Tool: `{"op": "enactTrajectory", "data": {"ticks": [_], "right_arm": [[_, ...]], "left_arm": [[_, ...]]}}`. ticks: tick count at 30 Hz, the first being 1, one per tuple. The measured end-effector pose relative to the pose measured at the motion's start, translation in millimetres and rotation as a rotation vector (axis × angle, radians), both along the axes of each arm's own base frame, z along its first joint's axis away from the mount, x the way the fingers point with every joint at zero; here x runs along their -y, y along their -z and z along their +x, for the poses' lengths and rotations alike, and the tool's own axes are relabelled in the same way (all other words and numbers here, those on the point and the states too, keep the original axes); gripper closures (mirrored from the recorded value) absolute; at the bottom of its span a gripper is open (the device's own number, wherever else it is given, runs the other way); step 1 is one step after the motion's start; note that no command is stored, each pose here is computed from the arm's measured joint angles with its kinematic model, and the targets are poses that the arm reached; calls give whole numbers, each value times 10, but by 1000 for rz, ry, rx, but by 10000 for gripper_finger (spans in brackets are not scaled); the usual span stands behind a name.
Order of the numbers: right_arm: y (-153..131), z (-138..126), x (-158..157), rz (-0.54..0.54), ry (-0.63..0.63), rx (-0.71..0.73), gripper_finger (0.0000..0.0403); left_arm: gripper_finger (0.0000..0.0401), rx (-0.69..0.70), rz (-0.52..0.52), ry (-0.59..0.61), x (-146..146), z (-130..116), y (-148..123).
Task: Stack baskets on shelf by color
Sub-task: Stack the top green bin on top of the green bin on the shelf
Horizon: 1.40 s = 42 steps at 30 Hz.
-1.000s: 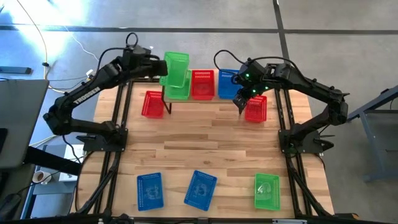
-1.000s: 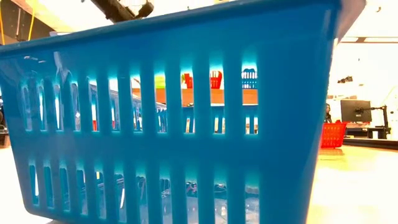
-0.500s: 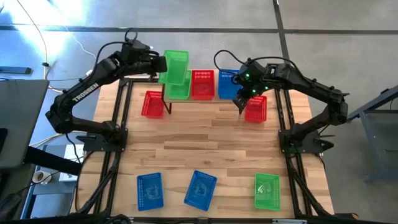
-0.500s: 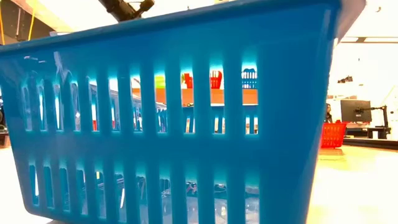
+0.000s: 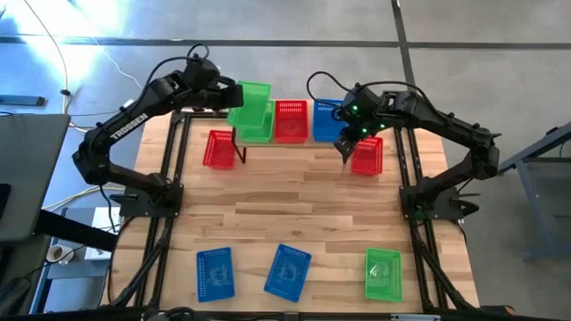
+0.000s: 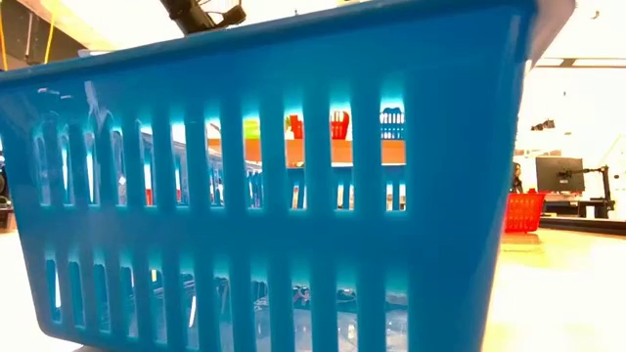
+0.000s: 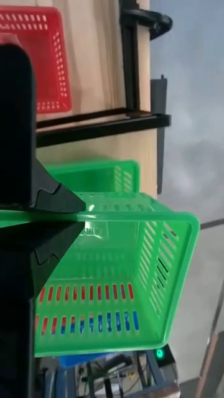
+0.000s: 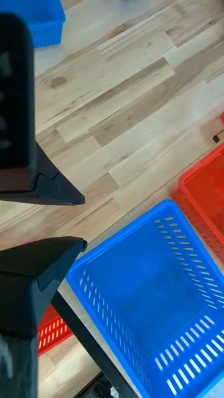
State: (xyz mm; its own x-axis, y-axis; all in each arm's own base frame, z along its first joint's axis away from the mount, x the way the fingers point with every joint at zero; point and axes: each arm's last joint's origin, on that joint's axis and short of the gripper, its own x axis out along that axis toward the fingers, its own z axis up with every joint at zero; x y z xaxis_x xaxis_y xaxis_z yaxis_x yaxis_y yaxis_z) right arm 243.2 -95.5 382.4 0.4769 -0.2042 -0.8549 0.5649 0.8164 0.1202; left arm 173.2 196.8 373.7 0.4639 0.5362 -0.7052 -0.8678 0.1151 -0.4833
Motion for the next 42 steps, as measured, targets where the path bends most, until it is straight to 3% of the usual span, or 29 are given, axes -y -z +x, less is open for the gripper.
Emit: {"op": "enactTrajectory", "data": {"ticks": [12,42], "right_arm": [[0,0,0,0,0,0,324],[9,-14,-6,3,-8,-19,324]], "left_arm": [[395,-19,-100,-12,-162,157,220],[381,-68,-129,-75,-128,151,264]]}}
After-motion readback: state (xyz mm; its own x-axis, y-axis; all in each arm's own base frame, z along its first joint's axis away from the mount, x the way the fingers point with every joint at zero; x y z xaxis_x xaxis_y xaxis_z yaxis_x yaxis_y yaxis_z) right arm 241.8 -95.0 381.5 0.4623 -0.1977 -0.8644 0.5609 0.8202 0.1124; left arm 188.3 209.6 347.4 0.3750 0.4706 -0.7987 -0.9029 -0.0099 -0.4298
